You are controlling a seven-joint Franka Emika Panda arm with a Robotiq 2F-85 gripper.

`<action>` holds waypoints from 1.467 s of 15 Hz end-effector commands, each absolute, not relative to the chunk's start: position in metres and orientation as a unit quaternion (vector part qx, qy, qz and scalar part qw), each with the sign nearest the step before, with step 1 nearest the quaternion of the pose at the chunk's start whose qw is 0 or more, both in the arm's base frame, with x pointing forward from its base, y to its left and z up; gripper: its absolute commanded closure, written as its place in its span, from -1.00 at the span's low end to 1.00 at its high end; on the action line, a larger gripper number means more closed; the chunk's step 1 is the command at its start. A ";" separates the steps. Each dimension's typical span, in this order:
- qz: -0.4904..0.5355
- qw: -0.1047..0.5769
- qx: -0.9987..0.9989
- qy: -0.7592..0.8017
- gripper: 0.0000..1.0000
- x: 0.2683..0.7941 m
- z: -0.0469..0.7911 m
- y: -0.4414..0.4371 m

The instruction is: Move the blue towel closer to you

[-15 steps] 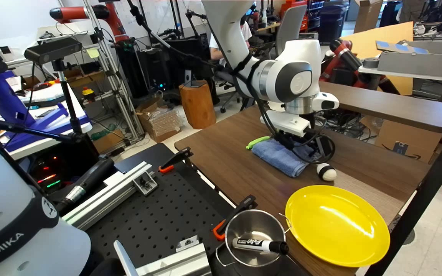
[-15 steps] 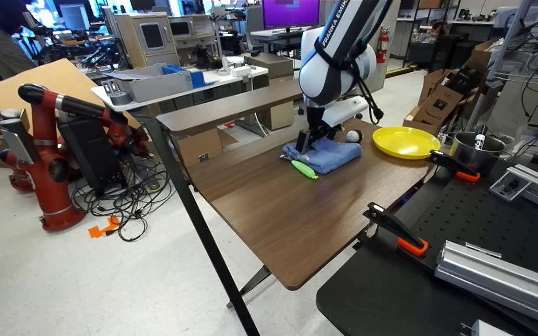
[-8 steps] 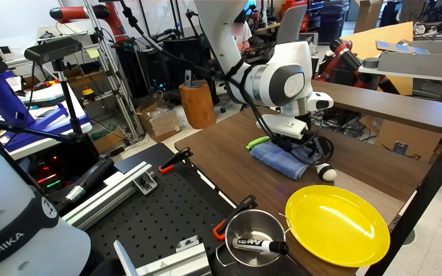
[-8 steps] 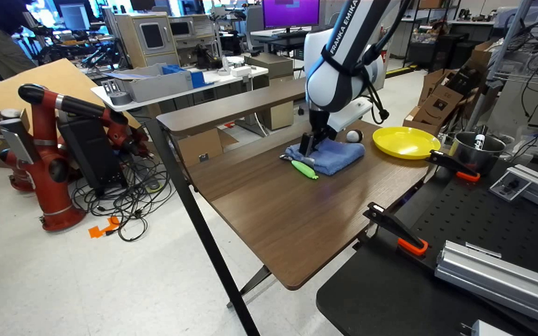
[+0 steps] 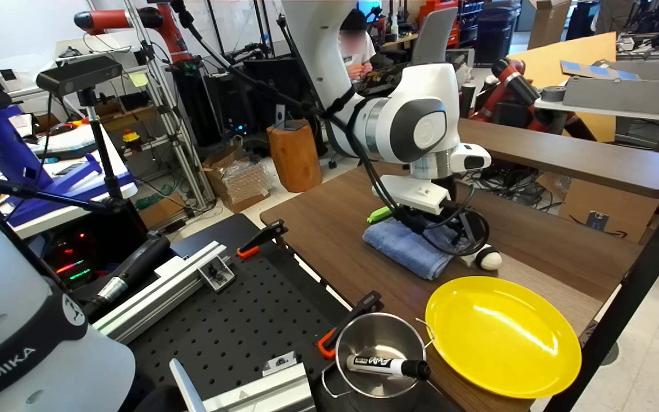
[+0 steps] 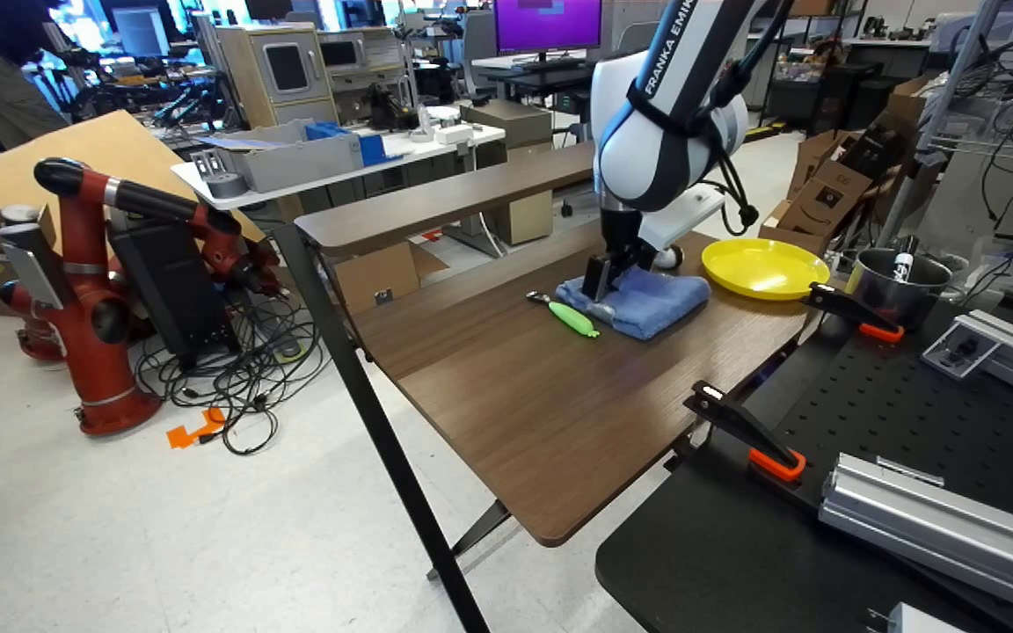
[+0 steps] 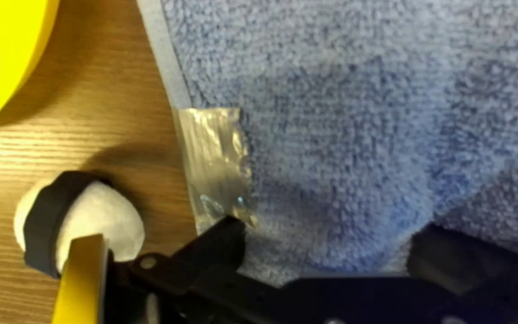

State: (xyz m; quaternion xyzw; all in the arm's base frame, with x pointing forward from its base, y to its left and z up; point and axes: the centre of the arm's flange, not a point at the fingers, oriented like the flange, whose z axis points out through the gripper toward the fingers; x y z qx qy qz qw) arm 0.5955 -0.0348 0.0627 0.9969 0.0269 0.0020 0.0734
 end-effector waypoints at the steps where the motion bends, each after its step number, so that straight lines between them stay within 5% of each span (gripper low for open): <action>1: -0.013 0.075 0.996 0.040 -1.00 0.574 0.054 -0.037; 22: -0.040 0.137 0.978 0.152 -1.00 0.495 0.021 -0.020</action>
